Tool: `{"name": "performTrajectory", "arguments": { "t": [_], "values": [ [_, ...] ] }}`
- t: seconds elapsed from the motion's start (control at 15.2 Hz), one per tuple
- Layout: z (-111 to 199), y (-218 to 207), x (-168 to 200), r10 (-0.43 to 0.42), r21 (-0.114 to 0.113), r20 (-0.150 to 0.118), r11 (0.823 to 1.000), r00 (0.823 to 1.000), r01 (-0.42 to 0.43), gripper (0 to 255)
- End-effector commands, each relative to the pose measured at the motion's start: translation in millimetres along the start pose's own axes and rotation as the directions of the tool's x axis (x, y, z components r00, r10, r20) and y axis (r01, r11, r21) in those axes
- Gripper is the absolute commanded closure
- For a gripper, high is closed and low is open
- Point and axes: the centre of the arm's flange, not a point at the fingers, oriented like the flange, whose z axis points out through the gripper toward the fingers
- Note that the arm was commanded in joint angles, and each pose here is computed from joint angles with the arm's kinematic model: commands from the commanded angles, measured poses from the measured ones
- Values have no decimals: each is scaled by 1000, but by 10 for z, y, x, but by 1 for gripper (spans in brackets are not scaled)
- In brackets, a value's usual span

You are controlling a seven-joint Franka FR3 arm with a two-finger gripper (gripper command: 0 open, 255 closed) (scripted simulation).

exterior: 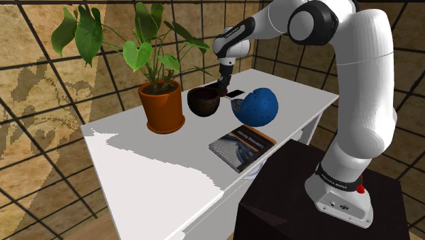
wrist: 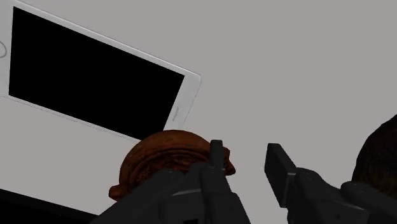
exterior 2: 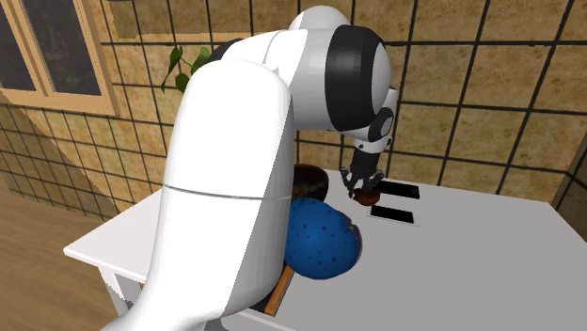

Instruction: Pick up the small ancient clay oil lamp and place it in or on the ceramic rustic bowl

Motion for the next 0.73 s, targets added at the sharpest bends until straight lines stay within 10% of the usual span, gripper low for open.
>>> {"name": "performTrajectory", "arguments": {
  "t": [0.0, 0.46, 0.53, 0.66],
  "values": [
    [0, 0, 0, 0, 0, 0, 1000, 1000, 0, 255],
    [0, 0, 0, 0, 0, 0, 1000, 1000, 0, 255],
    [0, 0, 0, 0, 0, 0, 1000, 1000, 0, 0],
    [6, 24, 277, -101, -47, 26, 994, 995, 102, 0]
  ]
}}
